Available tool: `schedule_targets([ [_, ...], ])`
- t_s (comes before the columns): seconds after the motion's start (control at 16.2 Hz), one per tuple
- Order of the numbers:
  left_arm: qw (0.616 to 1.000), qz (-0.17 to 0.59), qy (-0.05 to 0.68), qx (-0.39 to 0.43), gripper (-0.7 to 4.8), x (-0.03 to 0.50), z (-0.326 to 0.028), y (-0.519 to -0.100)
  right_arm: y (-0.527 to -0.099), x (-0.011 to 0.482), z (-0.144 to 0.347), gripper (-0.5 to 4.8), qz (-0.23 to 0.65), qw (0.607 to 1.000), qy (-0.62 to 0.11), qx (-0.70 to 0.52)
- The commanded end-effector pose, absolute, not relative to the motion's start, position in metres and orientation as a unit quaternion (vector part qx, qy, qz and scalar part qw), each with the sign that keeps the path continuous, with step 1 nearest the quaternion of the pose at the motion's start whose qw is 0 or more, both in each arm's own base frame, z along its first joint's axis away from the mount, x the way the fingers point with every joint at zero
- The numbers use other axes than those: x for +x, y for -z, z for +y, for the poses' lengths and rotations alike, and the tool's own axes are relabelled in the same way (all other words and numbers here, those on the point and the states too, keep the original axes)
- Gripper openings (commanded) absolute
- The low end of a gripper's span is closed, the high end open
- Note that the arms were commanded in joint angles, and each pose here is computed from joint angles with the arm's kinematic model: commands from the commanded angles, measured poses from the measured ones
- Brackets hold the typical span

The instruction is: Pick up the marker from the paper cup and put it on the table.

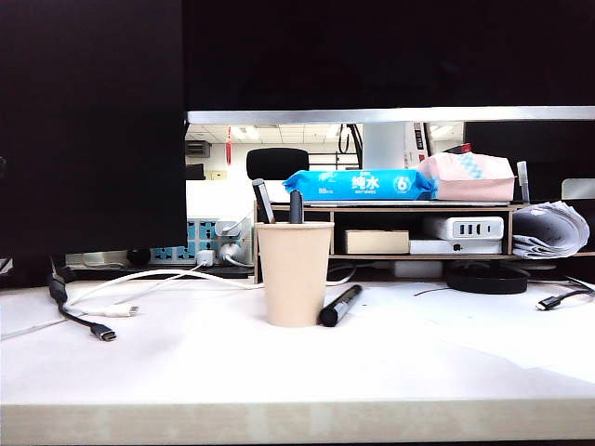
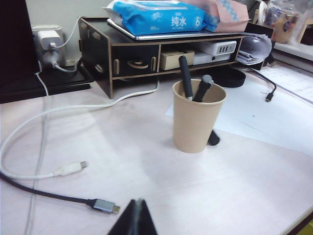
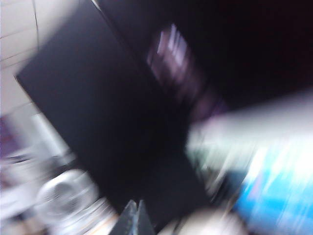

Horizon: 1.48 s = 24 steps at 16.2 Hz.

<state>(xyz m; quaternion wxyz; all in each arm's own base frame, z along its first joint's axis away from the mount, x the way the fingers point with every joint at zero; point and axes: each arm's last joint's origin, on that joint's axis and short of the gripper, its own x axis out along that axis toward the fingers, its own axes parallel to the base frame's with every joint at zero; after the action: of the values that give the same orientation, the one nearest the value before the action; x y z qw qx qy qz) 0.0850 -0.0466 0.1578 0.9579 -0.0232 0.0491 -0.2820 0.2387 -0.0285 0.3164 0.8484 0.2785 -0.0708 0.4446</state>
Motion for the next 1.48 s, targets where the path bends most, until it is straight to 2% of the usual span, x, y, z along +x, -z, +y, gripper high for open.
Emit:
schedule_targets([
  [0.06, 0.957, 0.041, 0.285, -0.023, -0.05, 0.085, -0.047, -0.159, -0.334, 0.197, -0.032, -0.09, -0.152, 0.874, -0.422, 0.186],
  [0.19, 0.957, 0.042, 0.286, -0.023, -0.06, 0.085, -0.047, -0.159, -0.333, 0.178, -0.027, -0.09, -0.186, 0.884, -0.396, 0.167],
  [0.43, 0.957, 0.042, 0.285, -0.023, -0.05, 0.085, -0.047, -0.159, -0.317, 0.166, -0.016, -0.09, -0.143, 0.888, -0.355, 0.255],
  [0.56, 0.957, 0.042, 0.285, -0.023, -0.05, 0.085, -0.047, -0.159, -0.305, 0.146, -0.013, -0.09, -0.079, 0.909, -0.26, 0.315],
  [0.68, 0.957, 0.042, 0.285, -0.023, -0.05, 0.085, -0.047, -0.159, -0.295, 0.107, -0.01, -0.09, -0.062, 0.963, -0.136, 0.225],
  [0.74, 0.957, 0.042, 0.285, -0.023, -0.05, 0.085, -0.047, -0.159, -0.289, 0.086, -0.008, -0.09, -0.062, 0.975, -0.079, 0.2],
  [0.8, 0.957, 0.042, 0.285, -0.023, -0.05, 0.085, -0.047, -0.159, -0.285, 0.074, -0.007, -0.09, -0.062, 0.979, -0.054, 0.185],
  [0.99, 0.957, 0.041, 0.285, -0.023, -0.05, 0.085, -0.047, -0.159, -0.271, 0.049, -0.002, -0.07, -0.044, 0.993, -0.035, 0.1],
  [1.48, 0.957, 0.042, 0.286, -0.023, -0.05, 0.085, -0.047, -0.159, -0.251, 0.049, -0.003, -0.06, 0.055, 0.994, -0.022, 0.096],
])
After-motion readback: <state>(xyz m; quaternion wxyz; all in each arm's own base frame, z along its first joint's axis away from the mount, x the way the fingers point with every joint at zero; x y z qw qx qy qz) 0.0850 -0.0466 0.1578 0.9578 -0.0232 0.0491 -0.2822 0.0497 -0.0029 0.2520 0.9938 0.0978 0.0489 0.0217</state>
